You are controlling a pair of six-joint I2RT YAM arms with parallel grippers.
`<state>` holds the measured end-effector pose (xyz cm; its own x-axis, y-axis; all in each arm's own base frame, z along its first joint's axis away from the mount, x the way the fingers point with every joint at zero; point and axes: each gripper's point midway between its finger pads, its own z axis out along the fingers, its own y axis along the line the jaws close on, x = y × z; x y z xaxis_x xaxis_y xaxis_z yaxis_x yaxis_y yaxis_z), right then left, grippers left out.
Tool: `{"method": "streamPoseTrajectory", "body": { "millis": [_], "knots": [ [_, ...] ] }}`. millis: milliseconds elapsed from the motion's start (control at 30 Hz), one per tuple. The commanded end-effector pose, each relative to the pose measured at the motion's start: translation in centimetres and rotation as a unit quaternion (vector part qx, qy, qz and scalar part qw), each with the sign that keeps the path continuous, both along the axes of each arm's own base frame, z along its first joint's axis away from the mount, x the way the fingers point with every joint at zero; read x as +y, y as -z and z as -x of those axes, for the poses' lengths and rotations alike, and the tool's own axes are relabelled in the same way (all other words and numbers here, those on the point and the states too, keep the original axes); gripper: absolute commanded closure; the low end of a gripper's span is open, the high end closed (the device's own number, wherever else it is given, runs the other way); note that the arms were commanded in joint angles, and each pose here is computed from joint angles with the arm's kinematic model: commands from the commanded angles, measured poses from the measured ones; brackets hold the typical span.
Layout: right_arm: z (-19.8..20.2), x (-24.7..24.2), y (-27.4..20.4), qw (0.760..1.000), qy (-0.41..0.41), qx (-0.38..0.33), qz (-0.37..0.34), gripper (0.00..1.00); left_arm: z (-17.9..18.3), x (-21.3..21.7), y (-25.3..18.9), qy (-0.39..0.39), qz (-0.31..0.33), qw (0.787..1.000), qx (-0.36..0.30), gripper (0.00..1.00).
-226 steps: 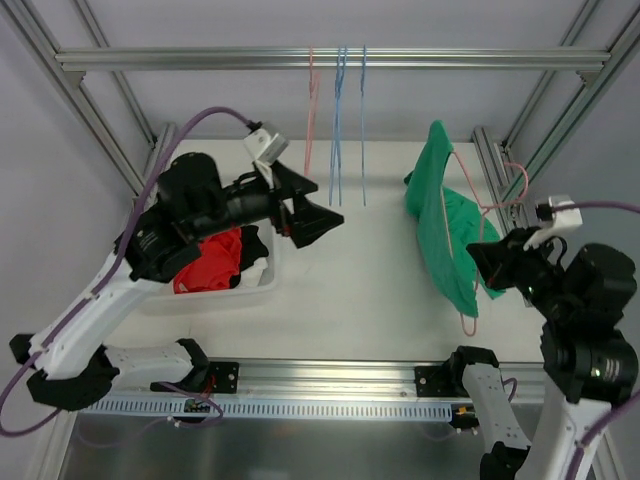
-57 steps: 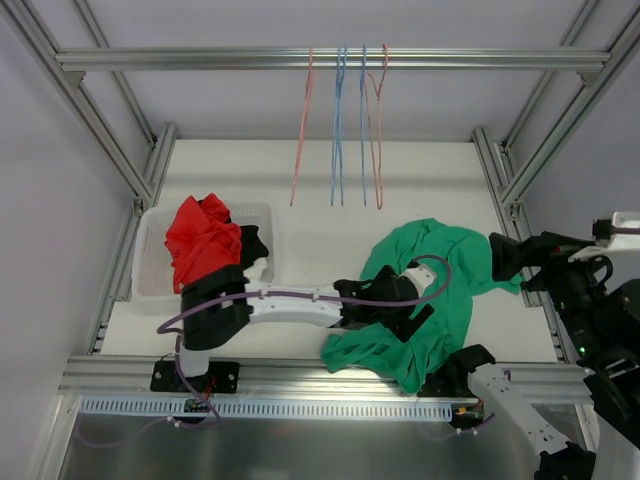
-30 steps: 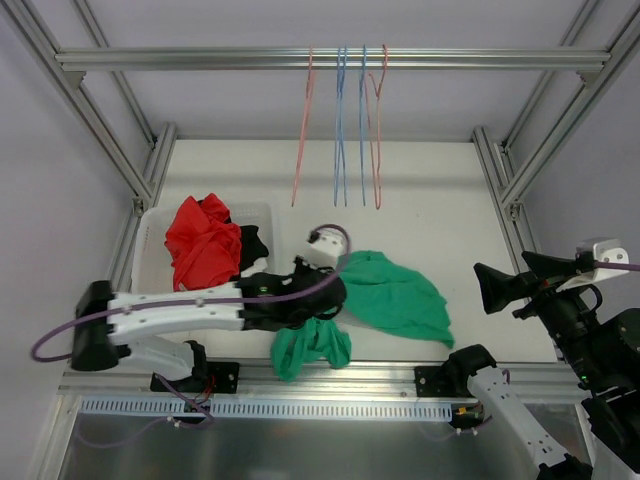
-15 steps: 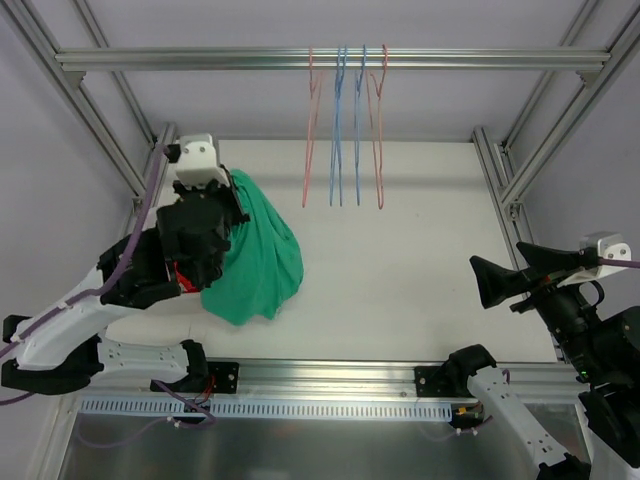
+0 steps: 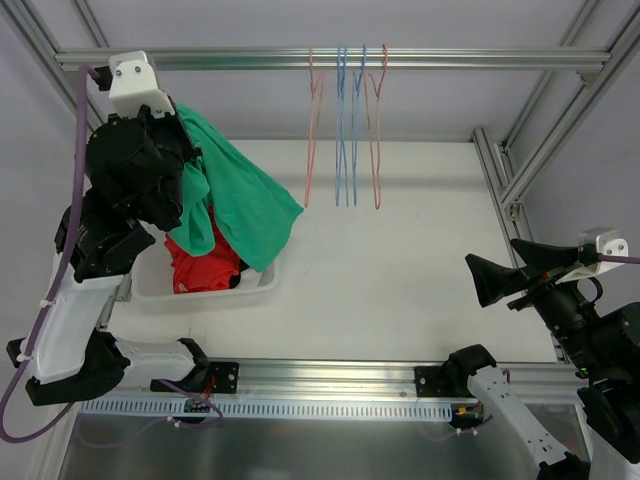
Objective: Remove the tank top from the hanger
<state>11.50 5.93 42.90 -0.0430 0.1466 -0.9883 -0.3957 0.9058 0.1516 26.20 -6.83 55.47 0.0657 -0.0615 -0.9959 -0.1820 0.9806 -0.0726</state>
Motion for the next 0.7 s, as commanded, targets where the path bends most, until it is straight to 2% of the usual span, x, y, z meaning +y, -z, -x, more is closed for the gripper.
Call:
{"method": "streamPoseTrajectory", "body": {
  "millis": [0, 67, 200, 333, 467, 667],
  "knots": [
    [-0.1, 0.5, -1.4, 1.000, -0.011, -0.020, -0.016, 0.01, -0.6, 0.2, 0.7, 0.009, -0.012, 1.000, -0.001, 1.00],
    [-0.1, 0.6, -1.4, 1.000, -0.013, -0.021, -0.016, 0.01, -0.9, 1.2, 1.7, -0.005, 0.003, 1.000, 0.003, 1.00],
    [-0.1, 1.0, -1.4, 0.999, -0.023, -0.017, -0.016, 0.00, -2.6, 2.1, 6.4, -0.027, 0.008, 0.999, 0.042, 1.00],
    [-0.2, 1.1, -1.3, 0.999, -0.024, -0.015, -0.016, 0.00, -2.2, 3.9, 8.8, -0.056, 0.042, 0.996, 0.050, 1.00],
    [-0.4, 1.2, -1.3, 0.999, -0.027, -0.014, -0.014, 0.01, 0.2, 6.8, 7.8, -0.101, 0.067, 0.992, 0.020, 1.00],
    [-0.8, 1.6, -0.9, 0.999, -0.032, -0.007, -0.017, 0.01, 3.0, 9.2, 4.1, -0.116, 0.078, 0.990, -0.023, 1.00]
  ]
}}
